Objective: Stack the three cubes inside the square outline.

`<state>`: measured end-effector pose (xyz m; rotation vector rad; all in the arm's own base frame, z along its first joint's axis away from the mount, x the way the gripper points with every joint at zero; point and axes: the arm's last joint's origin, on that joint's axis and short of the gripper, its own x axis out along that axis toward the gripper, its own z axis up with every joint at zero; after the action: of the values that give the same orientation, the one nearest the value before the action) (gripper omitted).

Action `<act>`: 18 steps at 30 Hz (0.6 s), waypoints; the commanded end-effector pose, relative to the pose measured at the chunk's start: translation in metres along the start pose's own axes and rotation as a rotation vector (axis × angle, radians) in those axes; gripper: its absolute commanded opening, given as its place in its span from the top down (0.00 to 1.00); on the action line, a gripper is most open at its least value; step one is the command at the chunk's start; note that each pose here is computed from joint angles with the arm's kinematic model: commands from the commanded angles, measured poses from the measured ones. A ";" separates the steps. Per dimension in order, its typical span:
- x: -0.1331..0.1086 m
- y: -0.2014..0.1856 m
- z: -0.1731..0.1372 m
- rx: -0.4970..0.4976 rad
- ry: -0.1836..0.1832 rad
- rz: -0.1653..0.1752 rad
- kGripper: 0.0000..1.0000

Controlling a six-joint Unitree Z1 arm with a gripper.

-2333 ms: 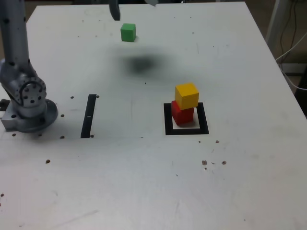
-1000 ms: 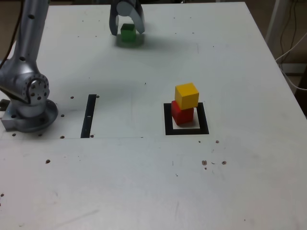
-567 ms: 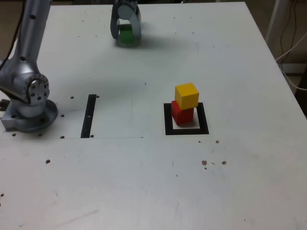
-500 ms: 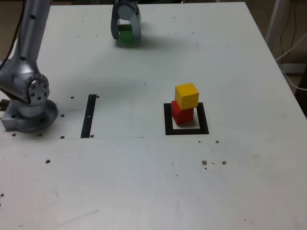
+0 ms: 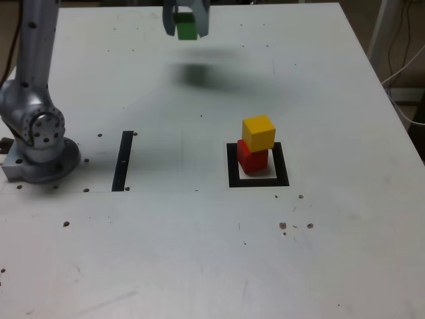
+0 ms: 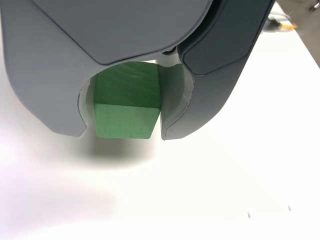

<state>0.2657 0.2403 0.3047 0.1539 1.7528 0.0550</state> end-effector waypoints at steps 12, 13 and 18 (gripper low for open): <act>-0.090 -0.195 0.011 -0.085 -0.140 -0.072 0.81; -0.095 -0.204 0.012 -0.087 -0.150 -0.073 0.81; -0.111 -0.242 0.017 -0.097 -0.176 -0.072 0.81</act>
<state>0.2814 0.0336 0.3807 0.0697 1.5808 0.0235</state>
